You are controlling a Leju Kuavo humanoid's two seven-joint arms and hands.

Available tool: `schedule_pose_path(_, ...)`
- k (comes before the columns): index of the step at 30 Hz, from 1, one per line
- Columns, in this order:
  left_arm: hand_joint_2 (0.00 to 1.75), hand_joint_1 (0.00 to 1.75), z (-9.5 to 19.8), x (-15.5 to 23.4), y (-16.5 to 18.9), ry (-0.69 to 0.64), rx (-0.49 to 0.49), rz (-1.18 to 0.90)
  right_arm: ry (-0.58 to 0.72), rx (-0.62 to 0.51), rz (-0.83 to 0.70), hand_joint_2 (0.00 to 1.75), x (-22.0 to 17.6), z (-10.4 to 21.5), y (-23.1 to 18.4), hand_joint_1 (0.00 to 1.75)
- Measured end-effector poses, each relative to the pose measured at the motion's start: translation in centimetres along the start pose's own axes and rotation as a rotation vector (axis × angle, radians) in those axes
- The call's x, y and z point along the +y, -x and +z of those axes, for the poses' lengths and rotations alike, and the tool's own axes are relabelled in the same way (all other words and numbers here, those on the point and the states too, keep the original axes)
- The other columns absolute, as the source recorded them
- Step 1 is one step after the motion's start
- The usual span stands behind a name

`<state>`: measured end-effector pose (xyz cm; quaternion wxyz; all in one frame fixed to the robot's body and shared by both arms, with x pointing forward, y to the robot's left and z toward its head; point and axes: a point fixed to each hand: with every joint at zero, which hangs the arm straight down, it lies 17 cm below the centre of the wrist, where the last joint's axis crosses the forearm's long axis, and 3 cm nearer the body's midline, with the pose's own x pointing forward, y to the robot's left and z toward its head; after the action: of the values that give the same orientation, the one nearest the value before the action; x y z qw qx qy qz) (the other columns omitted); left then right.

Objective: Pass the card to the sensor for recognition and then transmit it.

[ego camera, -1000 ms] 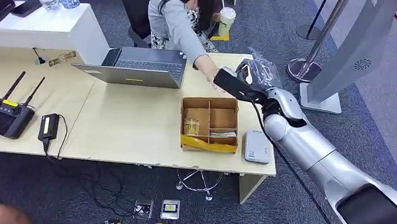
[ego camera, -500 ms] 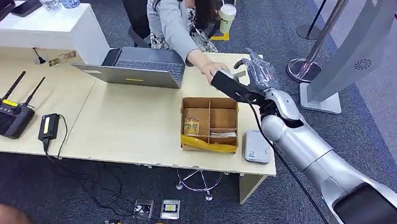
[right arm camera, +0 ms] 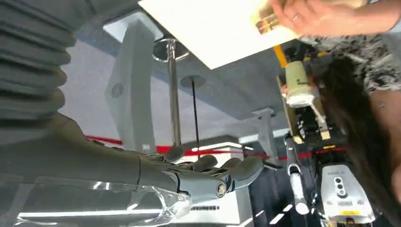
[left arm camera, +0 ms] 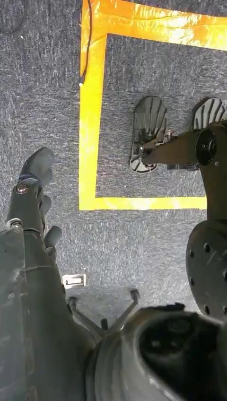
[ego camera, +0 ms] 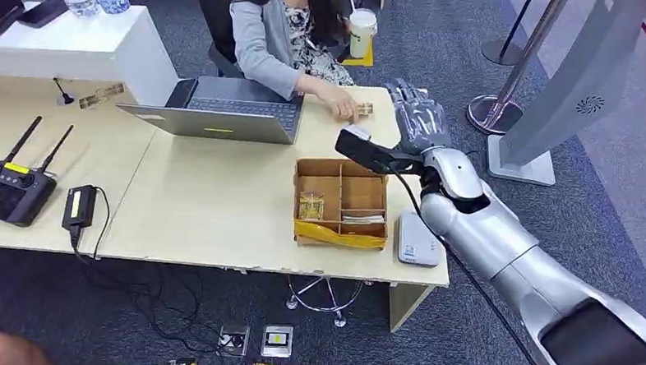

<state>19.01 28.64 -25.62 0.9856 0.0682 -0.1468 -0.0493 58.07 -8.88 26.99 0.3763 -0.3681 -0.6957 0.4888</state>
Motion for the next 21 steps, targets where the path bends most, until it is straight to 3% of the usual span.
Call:
schedule_pose_path(11, 0.00, 0.00, -0.1, 1.1, 1.5, -0.022, 0.005, 0.029, -0.056, 0.113, -0.048, 1.75, 1.9, 5.4, 3.2, 0.00)
schedule_pose_path(21, 0.00, 0.00, -0.2, 2.8, 3.9, -0.052, 0.018, 0.052, -0.014, 0.101, -0.050, 1.75, -2.8, 10.1, 3.2, 0.00)
